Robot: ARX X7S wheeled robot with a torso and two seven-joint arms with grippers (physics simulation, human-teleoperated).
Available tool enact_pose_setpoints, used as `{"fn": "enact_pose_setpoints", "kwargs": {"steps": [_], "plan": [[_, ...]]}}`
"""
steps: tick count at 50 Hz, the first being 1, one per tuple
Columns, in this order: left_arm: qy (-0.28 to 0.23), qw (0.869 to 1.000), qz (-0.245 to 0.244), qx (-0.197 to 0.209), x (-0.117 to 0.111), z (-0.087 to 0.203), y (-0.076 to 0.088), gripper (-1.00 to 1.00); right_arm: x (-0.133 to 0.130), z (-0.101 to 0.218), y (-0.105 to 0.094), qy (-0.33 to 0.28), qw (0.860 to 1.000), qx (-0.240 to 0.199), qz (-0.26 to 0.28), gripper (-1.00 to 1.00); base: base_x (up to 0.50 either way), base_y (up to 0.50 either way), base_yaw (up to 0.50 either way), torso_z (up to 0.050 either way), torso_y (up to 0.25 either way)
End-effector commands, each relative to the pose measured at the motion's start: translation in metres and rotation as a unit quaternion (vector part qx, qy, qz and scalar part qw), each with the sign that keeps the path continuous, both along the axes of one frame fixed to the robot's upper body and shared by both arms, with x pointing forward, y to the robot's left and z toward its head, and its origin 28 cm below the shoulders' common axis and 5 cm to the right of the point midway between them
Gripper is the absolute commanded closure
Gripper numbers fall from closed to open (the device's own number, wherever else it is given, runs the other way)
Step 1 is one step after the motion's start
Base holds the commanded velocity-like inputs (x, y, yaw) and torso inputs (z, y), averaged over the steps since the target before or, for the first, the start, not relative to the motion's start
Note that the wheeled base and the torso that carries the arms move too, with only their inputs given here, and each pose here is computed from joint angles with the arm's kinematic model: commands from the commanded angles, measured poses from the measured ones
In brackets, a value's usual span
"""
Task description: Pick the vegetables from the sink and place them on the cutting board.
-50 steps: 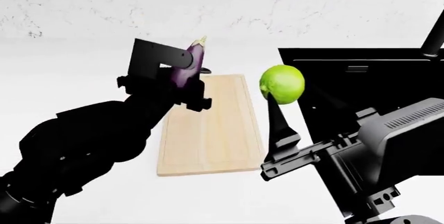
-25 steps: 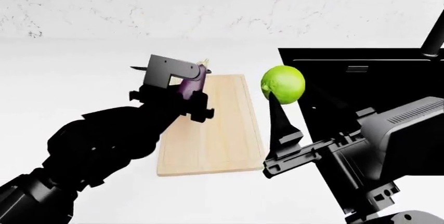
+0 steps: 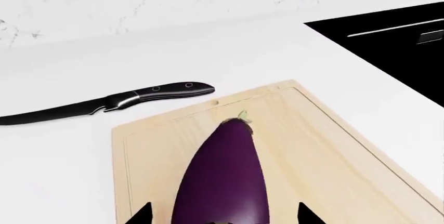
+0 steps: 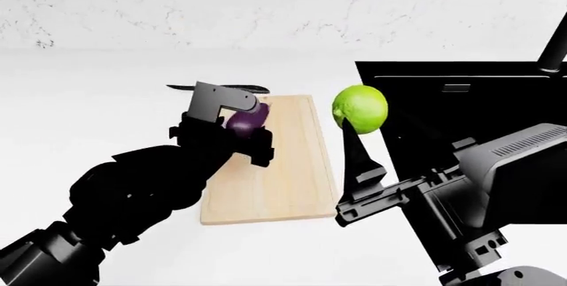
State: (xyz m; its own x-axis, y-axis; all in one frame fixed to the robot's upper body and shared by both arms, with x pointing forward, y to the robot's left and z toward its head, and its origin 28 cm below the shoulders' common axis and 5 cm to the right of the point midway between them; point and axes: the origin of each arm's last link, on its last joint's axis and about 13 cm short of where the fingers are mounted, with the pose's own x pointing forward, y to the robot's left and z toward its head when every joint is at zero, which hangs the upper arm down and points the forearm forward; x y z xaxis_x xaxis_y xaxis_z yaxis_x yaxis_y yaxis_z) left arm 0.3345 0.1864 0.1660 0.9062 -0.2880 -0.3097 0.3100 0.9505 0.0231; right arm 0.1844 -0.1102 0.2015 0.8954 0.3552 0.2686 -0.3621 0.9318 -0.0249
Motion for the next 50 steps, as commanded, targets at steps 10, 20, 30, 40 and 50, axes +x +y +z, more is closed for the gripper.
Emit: {"fn": "enact_pose_setpoints", "kwargs": {"steps": [10,20,30,40,50], "plan": [[-0.011,1.000,-0.001,-0.008,-0.003,0.004,0.001,-1.00,0.001,0.000,0.000,-0.004,1.000,-0.004,-0.001,1.00,0.00,0.00,0.00,0.000,0.000],[-0.083,0.996,-0.003,-0.027,-0.030,0.042,0.004,-1.00,0.005,-0.001,0.000,0.012,1.000,0.004,-0.006,1.00,0.00,0.00,0.00,0.000,0.000],[-0.206,0.977,0.032,-0.049,-0.064,0.073,0.018,-1.00,0.019,-0.005,0.006,0.082,0.996,0.009,-0.020,1.00,0.00,0.00,0.00,0.000,0.001],[-0.318,0.939,0.068,-0.111,-0.085,0.065,0.039,-1.00,0.058,-0.001,0.020,0.178,0.984,0.006,0.010,1.00,0.00,0.00,0.00,0.000,0.000],[-0.330,0.932,0.070,-0.134,-0.092,0.065,0.046,-1.00,0.089,0.000,0.030,0.243,0.970,-0.019,0.013,1.00,0.00,0.00,0.00,0.000,0.000]]}}
